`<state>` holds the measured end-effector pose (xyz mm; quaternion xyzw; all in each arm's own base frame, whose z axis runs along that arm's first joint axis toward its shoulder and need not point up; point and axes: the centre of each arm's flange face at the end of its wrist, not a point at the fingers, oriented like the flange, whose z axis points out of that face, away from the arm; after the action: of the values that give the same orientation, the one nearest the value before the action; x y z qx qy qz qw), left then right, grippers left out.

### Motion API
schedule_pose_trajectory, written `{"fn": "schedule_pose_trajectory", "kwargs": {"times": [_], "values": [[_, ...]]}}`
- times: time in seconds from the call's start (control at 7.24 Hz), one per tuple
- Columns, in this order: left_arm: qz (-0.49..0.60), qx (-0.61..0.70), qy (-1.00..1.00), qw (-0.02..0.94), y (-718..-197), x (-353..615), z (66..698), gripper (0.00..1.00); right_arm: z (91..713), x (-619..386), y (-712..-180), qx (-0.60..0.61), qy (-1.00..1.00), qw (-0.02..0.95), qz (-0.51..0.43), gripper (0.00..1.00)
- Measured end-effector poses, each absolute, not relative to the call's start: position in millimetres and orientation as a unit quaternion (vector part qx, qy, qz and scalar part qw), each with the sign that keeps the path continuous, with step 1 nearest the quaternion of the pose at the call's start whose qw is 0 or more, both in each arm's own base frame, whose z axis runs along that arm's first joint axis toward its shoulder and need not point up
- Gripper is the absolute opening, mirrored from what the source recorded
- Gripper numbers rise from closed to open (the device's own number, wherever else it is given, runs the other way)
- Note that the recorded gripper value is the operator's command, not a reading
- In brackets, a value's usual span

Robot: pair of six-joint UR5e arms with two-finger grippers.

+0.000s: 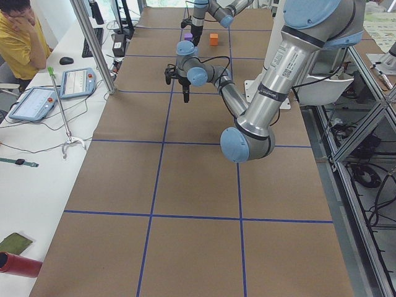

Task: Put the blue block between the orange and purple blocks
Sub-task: 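Carry the light blue cube with the right gripper between the purple and orange cubes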

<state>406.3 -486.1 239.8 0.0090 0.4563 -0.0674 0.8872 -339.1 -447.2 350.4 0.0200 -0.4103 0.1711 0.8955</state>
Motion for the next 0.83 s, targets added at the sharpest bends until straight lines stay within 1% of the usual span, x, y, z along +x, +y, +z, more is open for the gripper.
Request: {"fn": "schedule_pose_trajectory", "kwargs": {"times": [0.41,0.83], "values": [[-0.07,0.008,0.457,0.887,-485.9,406.4,238.6,1.0,433.0,-245.8,-448.8,0.023,-0.371,0.92,0.125,0.0],[-0.071,0.008,0.459,0.886,-485.2,405.9,235.4,1.0,489.0,-208.4,-429.9,-0.015,-0.366,0.923,0.117,0.0]]}}
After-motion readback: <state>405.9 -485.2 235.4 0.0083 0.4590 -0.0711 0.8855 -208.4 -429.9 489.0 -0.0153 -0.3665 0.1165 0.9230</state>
